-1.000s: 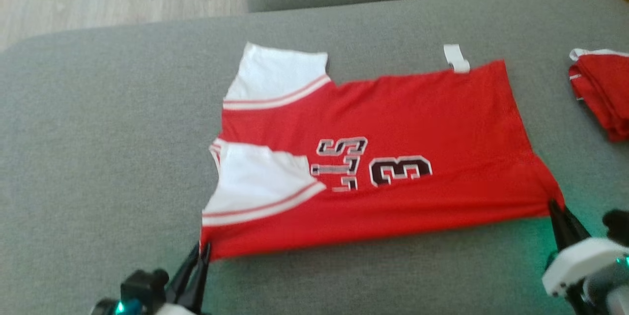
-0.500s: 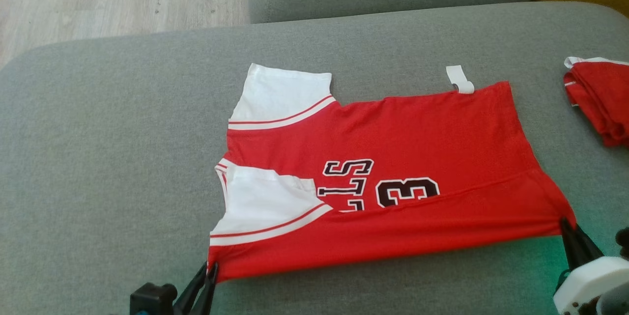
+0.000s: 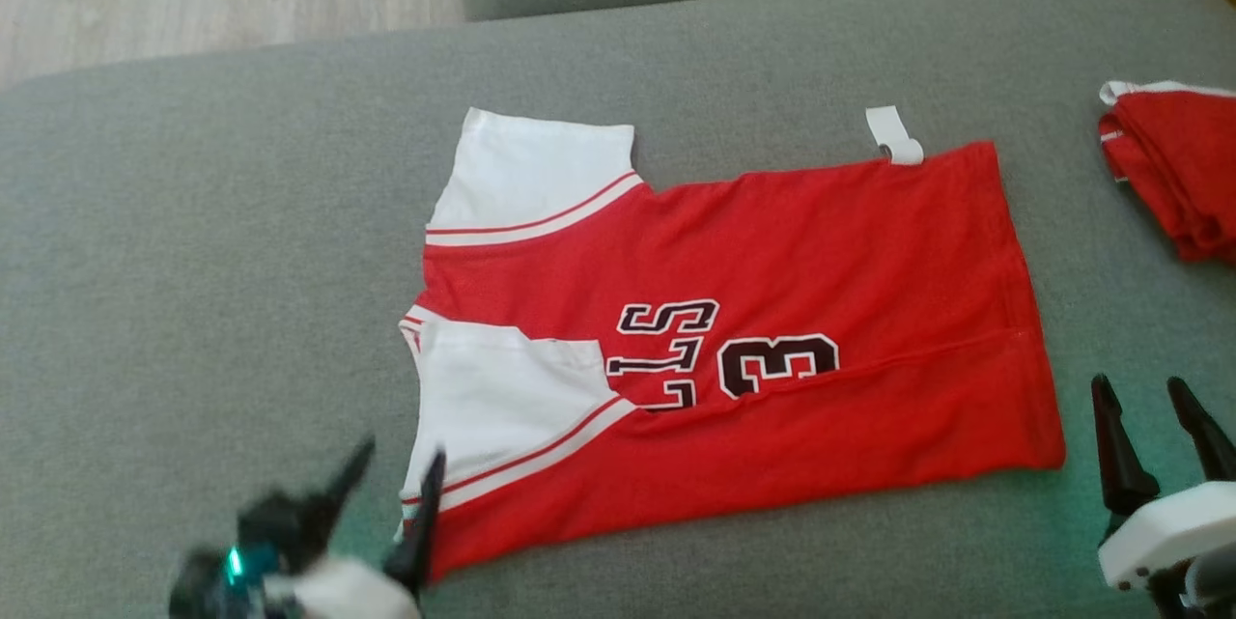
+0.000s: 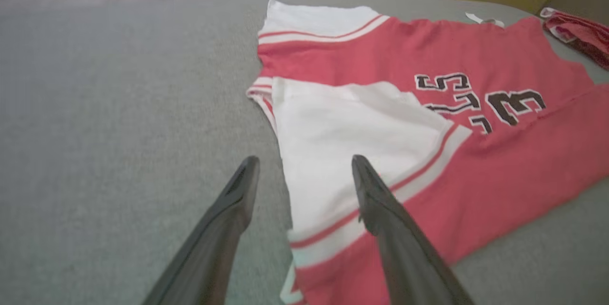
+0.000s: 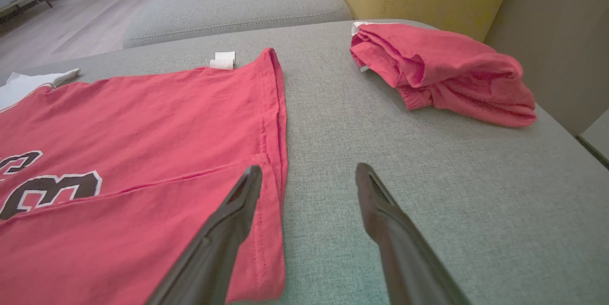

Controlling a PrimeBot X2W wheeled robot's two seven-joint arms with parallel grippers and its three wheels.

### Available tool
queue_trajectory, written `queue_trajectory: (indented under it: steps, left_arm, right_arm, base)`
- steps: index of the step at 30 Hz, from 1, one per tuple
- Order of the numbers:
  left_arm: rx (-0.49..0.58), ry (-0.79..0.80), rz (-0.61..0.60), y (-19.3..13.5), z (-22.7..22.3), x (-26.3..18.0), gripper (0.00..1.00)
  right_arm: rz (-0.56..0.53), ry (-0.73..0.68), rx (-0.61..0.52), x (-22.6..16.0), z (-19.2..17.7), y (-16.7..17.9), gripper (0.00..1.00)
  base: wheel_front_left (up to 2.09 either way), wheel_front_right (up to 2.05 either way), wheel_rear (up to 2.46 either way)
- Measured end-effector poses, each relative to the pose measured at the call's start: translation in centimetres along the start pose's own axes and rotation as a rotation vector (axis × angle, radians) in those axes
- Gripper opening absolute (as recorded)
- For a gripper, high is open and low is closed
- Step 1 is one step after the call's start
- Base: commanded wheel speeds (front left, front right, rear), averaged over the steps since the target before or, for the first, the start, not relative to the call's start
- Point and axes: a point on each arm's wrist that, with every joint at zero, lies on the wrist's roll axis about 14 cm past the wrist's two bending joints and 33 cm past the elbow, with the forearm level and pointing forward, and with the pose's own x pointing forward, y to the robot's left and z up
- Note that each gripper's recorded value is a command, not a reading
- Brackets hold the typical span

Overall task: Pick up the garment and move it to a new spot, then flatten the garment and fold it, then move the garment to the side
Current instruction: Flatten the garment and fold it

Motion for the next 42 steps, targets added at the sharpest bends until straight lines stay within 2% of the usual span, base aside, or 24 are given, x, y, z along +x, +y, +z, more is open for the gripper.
queue_trajectory:
  steps: [9, 14, 25, 32, 36, 41, 42]
  left_arm:
    - [0.202, -0.097, -0.124, 1.2, 11.0, 6.4, 1.00]
    - [0.277, -0.018, -0.187, 2.0, 14.6, 10.7, 1.00]
    - [0.269, 0.259, -0.206, 3.5, 14.8, 18.5, 1.00]
    - [0.268, 0.427, -0.190, 4.5, 10.7, 22.6, 1.00]
    - [0.295, 0.485, -0.186, 4.9, 8.9, 23.7, 1.00]
    - [0.303, 0.479, -0.182, 4.9, 9.2, 24.9, 1.00]
    - [0.304, 0.480, -0.181, 4.9, 9.2, 25.0, 0.93]
  right_arm:
    - [0.021, -0.004, -0.023, 1.7, 0.6, 1.2, 1.00]
    - [0.030, -0.029, -0.036, 3.5, 1.8, 1.8, 1.00]
    - [0.015, 0.009, -0.045, 5.1, 0.8, 2.0, 1.00]
    - [-0.036, 0.016, -0.047, 5.3, 0.6, 0.5, 1.00]
    - [-0.064, 0.025, -0.043, 4.8, 0.1, -0.2, 1.00]
    - [-0.090, 0.030, -0.035, 4.3, -0.2, -0.8, 1.00]
    - [-0.093, 0.031, -0.035, 4.2, -0.2, -0.9, 1.00]
  base:
    - [0.00, 0.00, 0.00]
    - [0.00, 0.00, 0.00]
    - [0.00, 0.00, 0.00]
    - [0.00, 0.00, 0.00]
    - [0.00, 0.00, 0.00]
    - [0.00, 0.00, 0.00]
    - [0.00, 0.00, 0.00]
